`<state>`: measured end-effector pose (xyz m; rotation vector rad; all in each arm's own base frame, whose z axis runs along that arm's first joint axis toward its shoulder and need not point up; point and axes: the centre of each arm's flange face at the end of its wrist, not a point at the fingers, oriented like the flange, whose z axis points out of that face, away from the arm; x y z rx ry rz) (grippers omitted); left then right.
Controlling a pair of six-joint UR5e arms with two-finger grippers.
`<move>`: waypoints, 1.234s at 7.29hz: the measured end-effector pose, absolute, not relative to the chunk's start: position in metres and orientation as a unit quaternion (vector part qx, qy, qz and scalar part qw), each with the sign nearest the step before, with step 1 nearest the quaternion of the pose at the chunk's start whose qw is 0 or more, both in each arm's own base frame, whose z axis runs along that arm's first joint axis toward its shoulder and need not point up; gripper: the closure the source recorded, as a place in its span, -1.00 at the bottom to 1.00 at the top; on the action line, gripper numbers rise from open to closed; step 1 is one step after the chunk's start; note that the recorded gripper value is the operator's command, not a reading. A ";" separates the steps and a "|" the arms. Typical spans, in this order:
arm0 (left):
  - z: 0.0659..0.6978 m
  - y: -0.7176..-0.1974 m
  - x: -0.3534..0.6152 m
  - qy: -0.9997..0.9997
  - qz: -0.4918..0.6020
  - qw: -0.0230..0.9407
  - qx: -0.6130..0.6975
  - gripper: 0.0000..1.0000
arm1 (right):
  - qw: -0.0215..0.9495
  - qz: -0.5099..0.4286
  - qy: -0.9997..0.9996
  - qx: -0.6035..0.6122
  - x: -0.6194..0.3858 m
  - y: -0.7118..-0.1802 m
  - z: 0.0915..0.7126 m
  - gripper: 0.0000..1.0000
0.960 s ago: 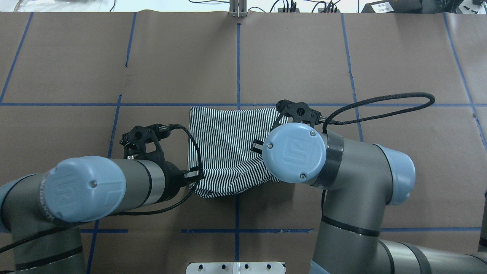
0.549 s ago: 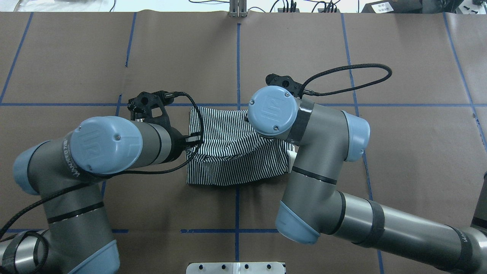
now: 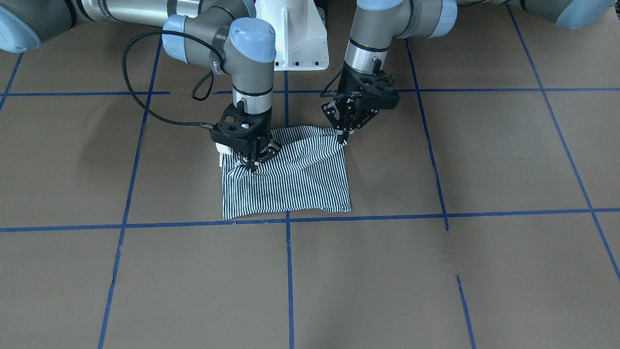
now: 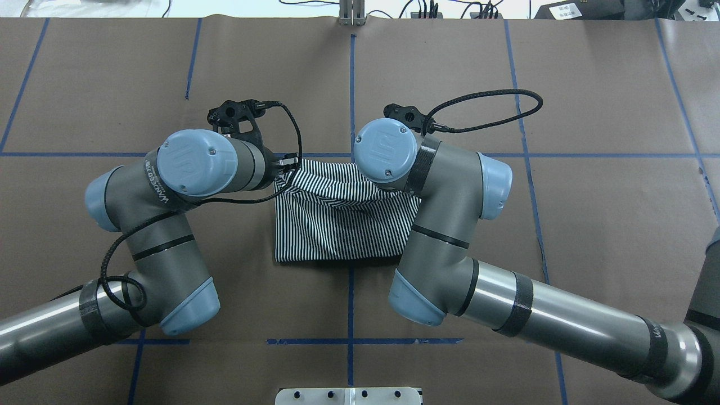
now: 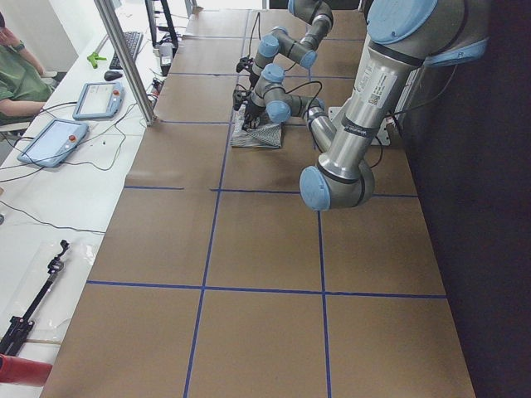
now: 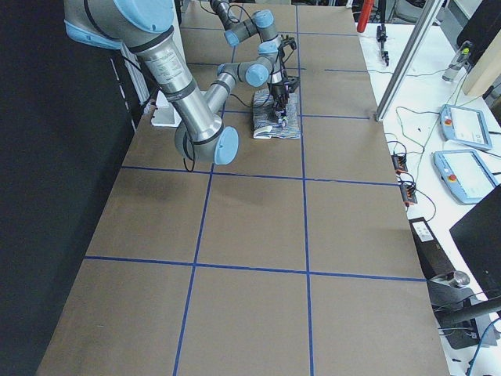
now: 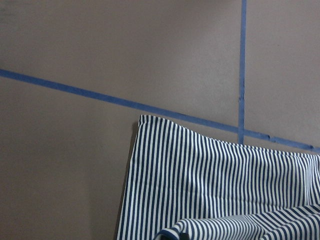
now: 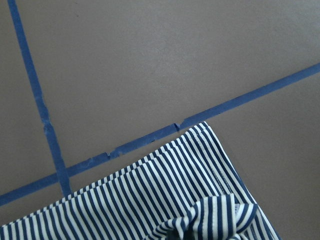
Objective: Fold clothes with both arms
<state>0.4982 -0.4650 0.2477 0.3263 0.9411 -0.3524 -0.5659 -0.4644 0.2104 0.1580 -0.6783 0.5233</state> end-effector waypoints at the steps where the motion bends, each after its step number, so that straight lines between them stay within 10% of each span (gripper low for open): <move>1: 0.259 -0.473 0.504 0.442 -0.168 0.867 0.156 1.00 | 0.908 0.254 -0.325 0.076 -0.568 -0.466 0.214 1.00; 2: 0.267 -0.478 0.509 0.436 -0.168 0.870 0.156 1.00 | 0.909 0.254 -0.322 0.076 -0.569 -0.467 0.217 1.00; 3: 0.270 -0.480 0.513 0.435 -0.167 0.871 0.156 -0.98 | 0.910 0.254 -0.320 0.075 -0.570 -0.467 0.219 -0.55; 4: 0.271 -0.481 0.513 0.436 -0.157 0.871 0.162 -1.00 | 0.911 0.251 -0.319 0.075 -0.571 -0.468 0.220 -1.00; 9: 0.283 -0.508 0.447 0.433 -0.038 0.876 0.208 -1.00 | 0.916 0.188 -0.340 0.096 -0.576 -0.461 0.193 -1.00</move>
